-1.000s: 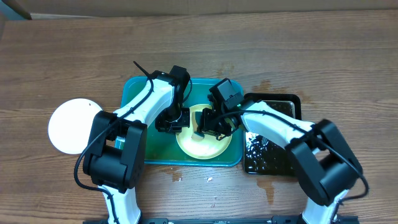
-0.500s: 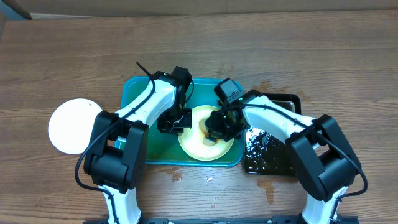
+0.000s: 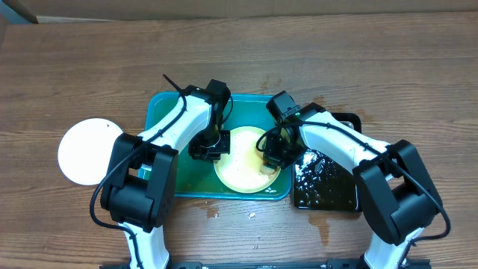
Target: Clean dirty plates on tray and stack at the side
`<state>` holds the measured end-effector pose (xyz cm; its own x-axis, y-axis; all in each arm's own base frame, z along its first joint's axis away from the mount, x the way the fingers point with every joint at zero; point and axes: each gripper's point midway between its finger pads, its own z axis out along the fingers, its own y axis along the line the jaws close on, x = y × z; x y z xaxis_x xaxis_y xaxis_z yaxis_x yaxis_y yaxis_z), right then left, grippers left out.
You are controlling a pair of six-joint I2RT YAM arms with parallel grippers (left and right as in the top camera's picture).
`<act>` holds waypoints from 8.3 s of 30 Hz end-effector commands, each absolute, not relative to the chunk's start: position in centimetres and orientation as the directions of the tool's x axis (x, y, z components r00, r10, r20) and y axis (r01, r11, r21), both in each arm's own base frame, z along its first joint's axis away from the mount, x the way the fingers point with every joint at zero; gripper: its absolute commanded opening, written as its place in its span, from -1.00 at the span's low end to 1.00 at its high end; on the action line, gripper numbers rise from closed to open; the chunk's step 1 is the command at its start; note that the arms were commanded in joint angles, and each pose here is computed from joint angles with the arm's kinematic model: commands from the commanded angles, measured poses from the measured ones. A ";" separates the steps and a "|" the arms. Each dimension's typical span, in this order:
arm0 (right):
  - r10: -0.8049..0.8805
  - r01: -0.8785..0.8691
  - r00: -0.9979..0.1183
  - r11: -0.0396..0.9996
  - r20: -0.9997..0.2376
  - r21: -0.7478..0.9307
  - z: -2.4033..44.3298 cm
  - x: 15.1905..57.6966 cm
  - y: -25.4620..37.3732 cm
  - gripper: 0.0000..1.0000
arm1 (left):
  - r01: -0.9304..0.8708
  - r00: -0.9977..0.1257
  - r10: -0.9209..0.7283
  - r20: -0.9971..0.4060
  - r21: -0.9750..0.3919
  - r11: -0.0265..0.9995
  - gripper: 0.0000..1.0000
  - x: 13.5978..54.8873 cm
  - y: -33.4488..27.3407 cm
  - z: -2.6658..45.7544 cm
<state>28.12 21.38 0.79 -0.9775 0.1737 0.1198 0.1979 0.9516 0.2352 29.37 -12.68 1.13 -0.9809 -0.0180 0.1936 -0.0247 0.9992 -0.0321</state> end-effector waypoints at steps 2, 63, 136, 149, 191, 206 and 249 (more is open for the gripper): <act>0.214 0.208 -0.976 0.970 -0.038 0.129 2.3 29.8 17.9 -0.92 | -0.042 -0.977 -0.050 0.207 0.040 0.998 -0.91 29.2 -11.1 0.4; 0.002 -0.008 -0.970 0.999 -0.244 0.040 3.9 28.8 5.7 0.58 | -0.223 -0.728 0.412 -0.548 0.757 0.614 -0.92 32.8 -7.4 26.4; 0.004 -0.009 -0.973 0.999 -0.231 0.053 4.0 28.6 6.0 0.88 | -0.891 -0.444 -0.883 -0.154 -0.023 0.453 0.49 27.5 20.5 12.8; 0.004 -0.045 -0.964 0.983 -0.267 0.179 10.2 31.2 8.6 1.00 | -0.634 -0.697 -0.657 -0.288 -0.182 0.752 0.50 31.4 11.8 18.9; 0.179 0.015 -0.698 0.972 -0.693 0.236 23.8 21.7 5.6 1.00 | 0.063 -0.614 -0.143 -0.776 -0.229 0.971 1.00 17.9 -2.3 27.3; 0.173 0.014 -0.704 0.973 -0.688 0.230 23.6 21.5 5.6 1.00 | 0.063 -0.614 -0.143 -0.776 -0.229 0.971 1.00 17.9 -2.3 27.3; 0.213 -0.106 -0.048 0.970 -0.976 0.217 17.0 24.5 2.6 1.00 | 0.063 -0.614 -0.143 -0.776 -0.229 0.971 0.99 17.9 -2.3 27.3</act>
